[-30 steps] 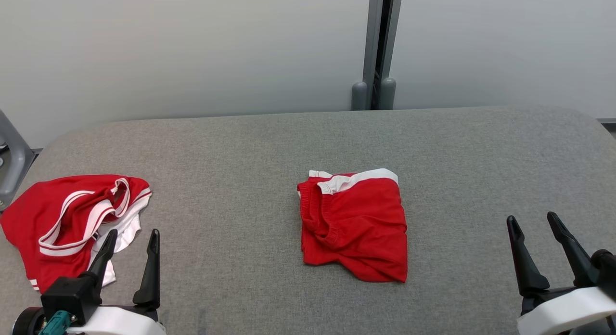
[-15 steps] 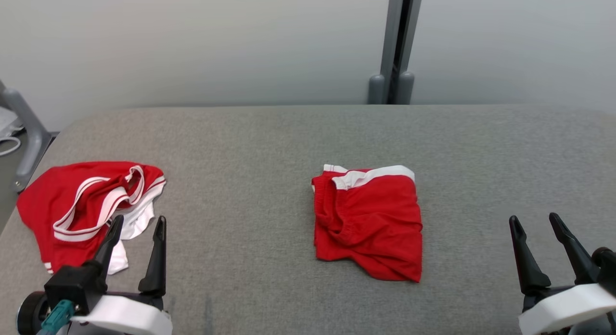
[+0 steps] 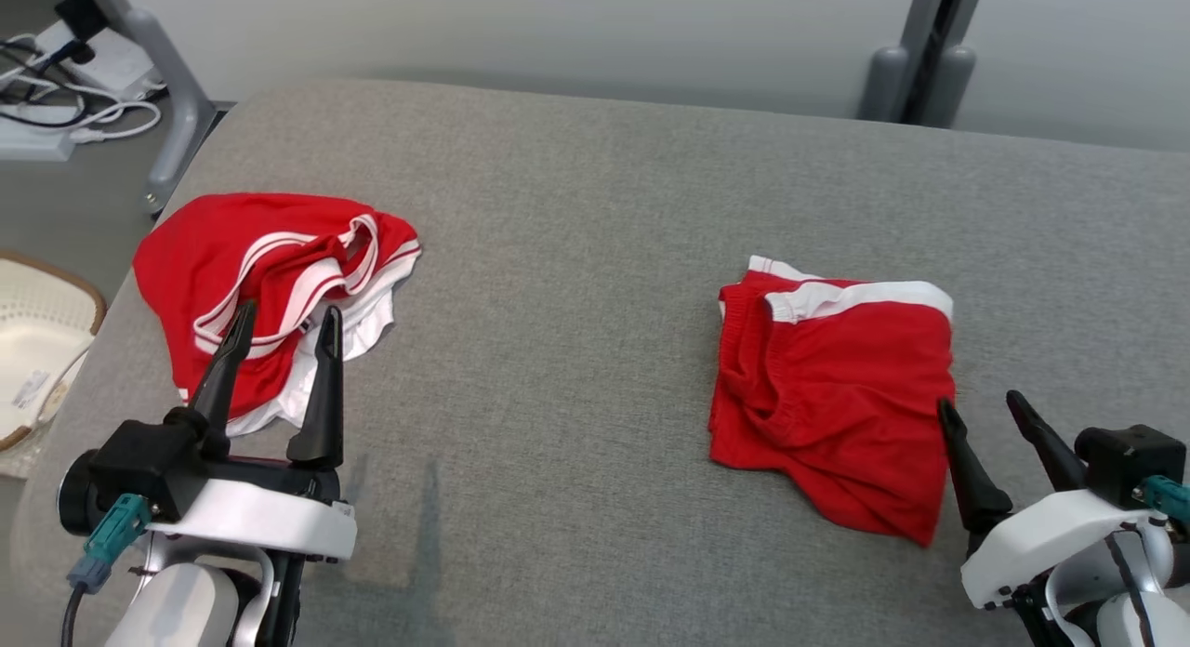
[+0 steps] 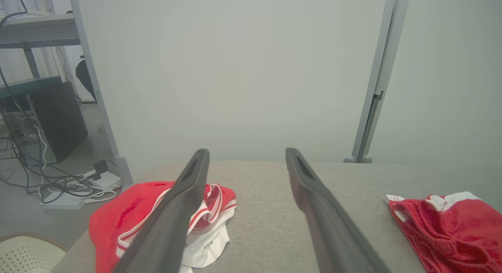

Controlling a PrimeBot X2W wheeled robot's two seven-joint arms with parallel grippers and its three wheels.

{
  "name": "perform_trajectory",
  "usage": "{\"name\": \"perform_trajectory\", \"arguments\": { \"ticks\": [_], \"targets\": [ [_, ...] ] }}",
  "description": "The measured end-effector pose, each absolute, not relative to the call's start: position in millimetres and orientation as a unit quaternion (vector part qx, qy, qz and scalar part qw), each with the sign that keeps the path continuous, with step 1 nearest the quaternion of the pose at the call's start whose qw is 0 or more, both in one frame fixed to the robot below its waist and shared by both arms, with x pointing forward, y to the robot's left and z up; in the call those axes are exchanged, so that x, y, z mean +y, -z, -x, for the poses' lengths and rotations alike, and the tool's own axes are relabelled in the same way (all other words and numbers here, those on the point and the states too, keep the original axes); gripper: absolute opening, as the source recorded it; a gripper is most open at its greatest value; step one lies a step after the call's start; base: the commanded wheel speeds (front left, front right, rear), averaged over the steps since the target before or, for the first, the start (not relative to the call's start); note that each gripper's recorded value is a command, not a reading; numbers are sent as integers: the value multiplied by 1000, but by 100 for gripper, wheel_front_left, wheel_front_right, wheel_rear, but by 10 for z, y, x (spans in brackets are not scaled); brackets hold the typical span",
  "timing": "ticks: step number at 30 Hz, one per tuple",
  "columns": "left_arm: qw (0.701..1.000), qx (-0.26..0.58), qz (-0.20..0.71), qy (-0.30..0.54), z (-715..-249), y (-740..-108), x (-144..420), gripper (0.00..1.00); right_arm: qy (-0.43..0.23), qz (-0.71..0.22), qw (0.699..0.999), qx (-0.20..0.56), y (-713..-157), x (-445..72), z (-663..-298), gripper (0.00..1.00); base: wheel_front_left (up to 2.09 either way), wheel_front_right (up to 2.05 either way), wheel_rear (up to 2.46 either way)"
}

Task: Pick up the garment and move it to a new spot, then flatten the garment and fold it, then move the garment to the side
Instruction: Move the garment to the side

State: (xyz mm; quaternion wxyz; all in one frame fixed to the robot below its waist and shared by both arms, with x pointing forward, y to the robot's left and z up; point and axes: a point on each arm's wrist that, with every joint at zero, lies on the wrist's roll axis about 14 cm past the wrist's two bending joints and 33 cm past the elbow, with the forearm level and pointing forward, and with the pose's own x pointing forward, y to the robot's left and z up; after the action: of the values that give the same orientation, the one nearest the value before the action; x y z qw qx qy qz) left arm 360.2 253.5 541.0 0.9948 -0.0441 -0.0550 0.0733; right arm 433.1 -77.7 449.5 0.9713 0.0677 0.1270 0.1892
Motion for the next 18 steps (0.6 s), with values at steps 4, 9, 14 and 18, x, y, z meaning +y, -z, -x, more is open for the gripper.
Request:
{"name": "perform_trajectory", "arguments": {
  "ticks": [4, 9, 14, 18],
  "targets": [
    [994, -53, 43, -87, -3610, -5375, 2637, 100, -206, -75, 961, 169, -4187, -601, -4376, 100, 0, 0, 0],
    [993, -55, 38, -100, -3589, -5369, 2732, 100, -201, -81, 956, 199, -3935, -549, -4431, 100, 0, 0, 0],
    [993, -55, 38, -101, -3584, -5363, 2744, 100, -193, -89, 953, 216, -3812, -520, -4454, 100, 0, 0, 0],
    [993, -54, 38, -99, -3588, -5349, 2733, 100, -195, -94, 946, 240, -3713, -458, -4424, 100, 0, 0, 0]
  ]
}}
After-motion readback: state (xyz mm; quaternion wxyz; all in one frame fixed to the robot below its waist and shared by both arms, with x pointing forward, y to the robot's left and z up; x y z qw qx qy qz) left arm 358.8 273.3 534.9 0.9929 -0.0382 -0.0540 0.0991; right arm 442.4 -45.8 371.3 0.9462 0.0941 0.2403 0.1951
